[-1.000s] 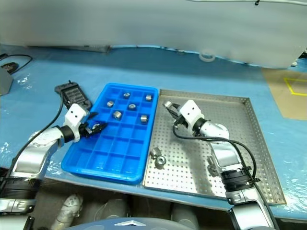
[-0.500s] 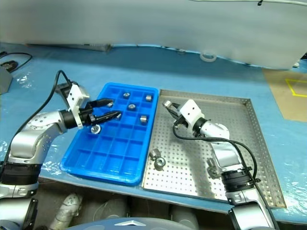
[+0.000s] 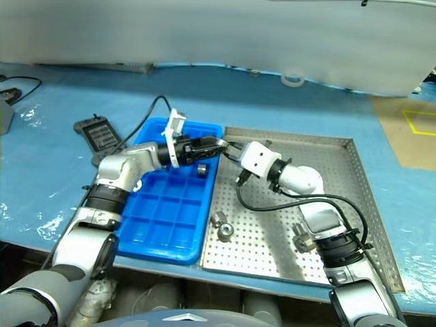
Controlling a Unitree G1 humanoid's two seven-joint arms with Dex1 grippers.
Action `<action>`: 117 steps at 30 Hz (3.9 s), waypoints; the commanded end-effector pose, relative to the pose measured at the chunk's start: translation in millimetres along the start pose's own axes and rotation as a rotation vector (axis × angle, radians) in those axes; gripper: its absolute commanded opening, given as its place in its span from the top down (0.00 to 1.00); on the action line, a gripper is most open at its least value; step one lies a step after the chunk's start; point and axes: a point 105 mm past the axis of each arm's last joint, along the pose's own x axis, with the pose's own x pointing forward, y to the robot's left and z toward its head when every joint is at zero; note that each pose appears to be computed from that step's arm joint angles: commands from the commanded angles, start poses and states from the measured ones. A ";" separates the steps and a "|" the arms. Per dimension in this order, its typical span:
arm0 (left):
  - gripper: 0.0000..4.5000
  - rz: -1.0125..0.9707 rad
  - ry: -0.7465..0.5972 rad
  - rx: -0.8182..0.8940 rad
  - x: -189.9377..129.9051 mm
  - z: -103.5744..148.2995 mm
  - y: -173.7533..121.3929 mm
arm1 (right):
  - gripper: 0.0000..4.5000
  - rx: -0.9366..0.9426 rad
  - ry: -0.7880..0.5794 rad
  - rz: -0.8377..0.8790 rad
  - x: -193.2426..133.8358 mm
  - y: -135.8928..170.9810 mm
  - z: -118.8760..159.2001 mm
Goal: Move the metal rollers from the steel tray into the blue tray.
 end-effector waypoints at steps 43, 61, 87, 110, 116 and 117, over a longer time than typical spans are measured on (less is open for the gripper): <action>0.47 0.026 -0.082 0.059 15.7 12.4 -8.5 | 0.41 0.103 0.033 -0.001 -15.9 -9.5 -0.6; 0.47 -0.138 0.322 0.537 6.8 -3.5 -36.6 | 0.41 0.181 0.199 -0.025 -58.6 -8.7 -32.5; 0.47 -0.105 1.031 0.565 48.9 -36.9 2.5 | 0.41 0.248 0.298 -0.188 -71.1 43.6 -72.3; 0.60 -0.035 1.120 0.523 31.5 -74.8 25.8 | 0.40 0.227 0.300 -0.250 -70.4 39.6 -61.7; 0.72 -0.030 1.119 0.521 26.8 -75.5 28.4 | 0.40 0.224 0.304 -0.251 -68.5 36.5 -59.9; 0.72 -0.032 1.109 0.510 27.1 -75.2 27.6 | 0.40 0.222 0.304 -0.250 -67.9 36.0 -59.8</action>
